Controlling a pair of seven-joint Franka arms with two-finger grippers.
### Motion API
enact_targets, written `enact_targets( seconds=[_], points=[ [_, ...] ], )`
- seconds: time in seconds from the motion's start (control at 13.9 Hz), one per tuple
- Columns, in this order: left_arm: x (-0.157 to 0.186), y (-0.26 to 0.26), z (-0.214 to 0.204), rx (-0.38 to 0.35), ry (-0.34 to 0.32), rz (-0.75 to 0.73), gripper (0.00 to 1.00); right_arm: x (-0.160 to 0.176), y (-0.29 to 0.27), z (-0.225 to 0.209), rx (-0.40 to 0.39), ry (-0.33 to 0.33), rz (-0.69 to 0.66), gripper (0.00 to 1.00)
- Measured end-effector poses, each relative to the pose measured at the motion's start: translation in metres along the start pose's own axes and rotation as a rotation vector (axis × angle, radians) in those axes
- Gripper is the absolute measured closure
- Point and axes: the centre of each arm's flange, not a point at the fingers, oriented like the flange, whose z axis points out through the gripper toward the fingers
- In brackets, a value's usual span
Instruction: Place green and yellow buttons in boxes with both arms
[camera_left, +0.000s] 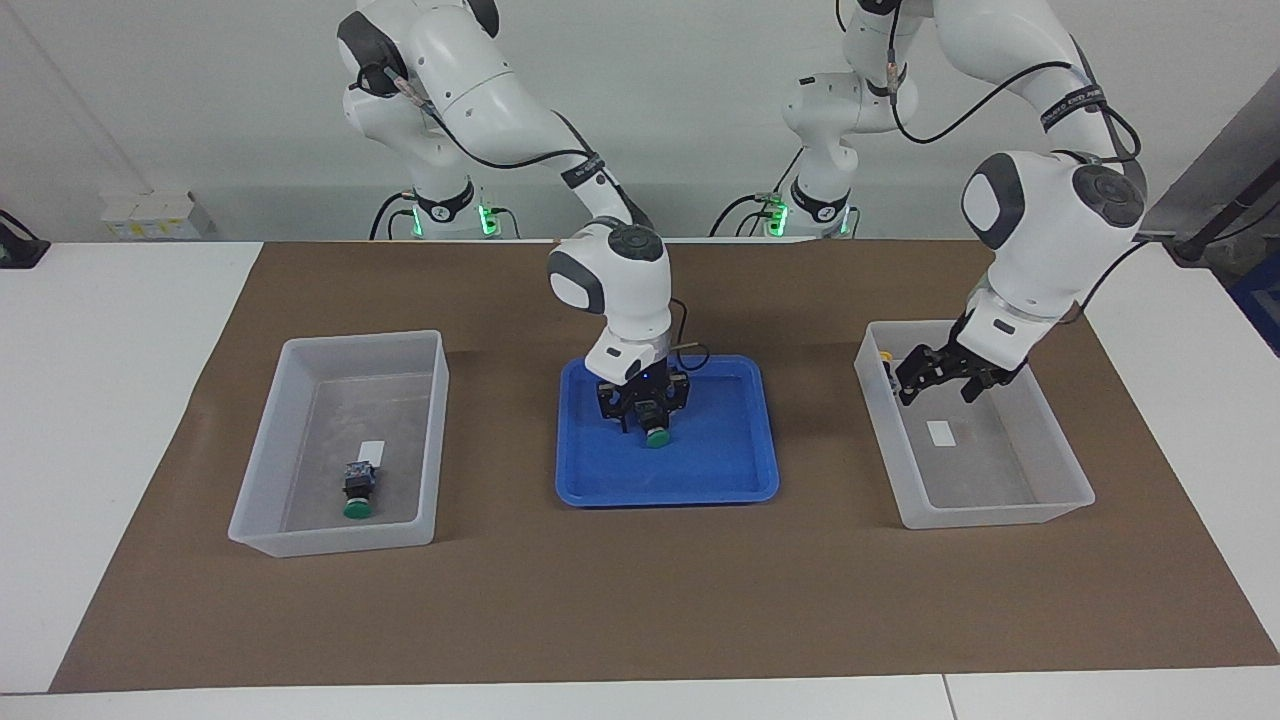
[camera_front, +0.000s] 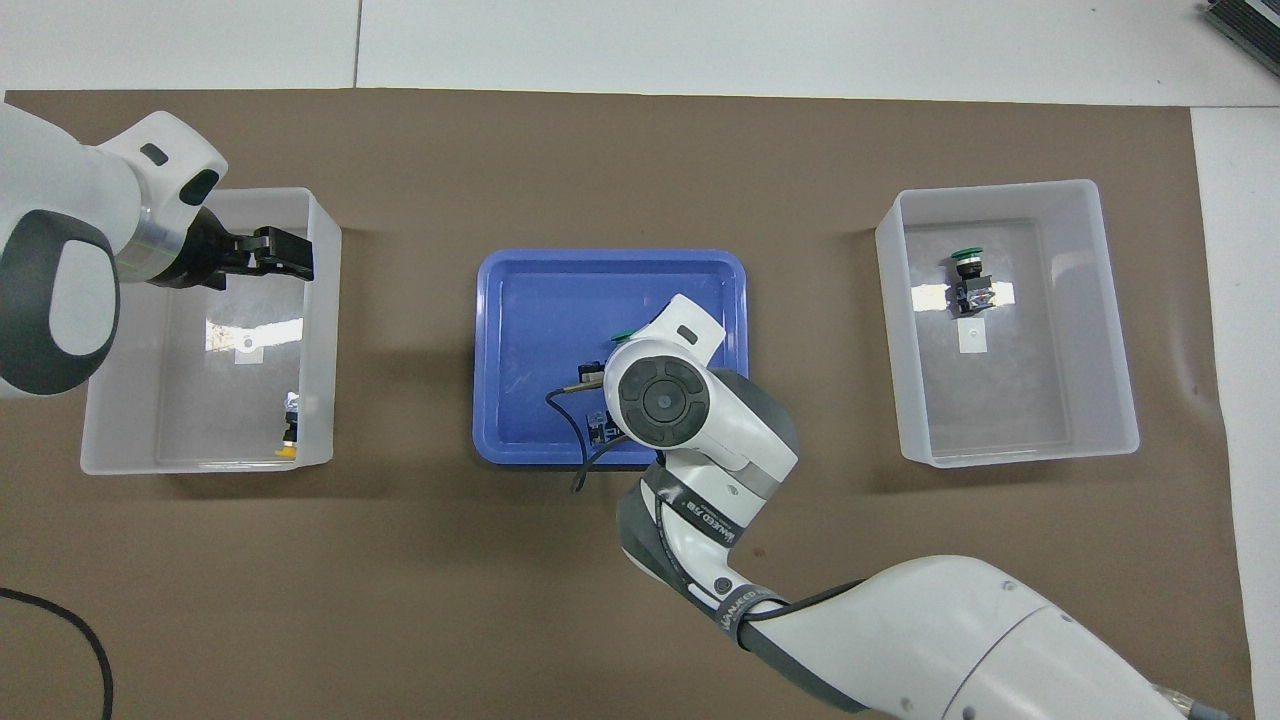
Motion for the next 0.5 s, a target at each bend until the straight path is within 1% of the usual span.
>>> enact_targets(
  seconds=[0.07,0.29,0.43,0.5],
  points=[
    [-0.003,0.013,0.002,-0.001,-0.003,-0.024,0.0,0.004,0.005,-0.001,-0.002,0.004,0.008,0.57],
    [-0.017,0.057,0.014,0.002,-0.027,-0.157,0.0,0.03,0.04,-0.023,-0.018,0.037,0.068,0.57],
    [-0.029,0.087,0.026,0.006,-0.035,-0.319,0.0,0.051,0.076,-0.053,-0.05,0.063,0.127,0.57],
    [-0.036,0.103,0.033,0.002,-0.025,-0.422,0.0,0.06,0.096,-0.069,-0.072,0.072,0.156,0.57]
  ],
)
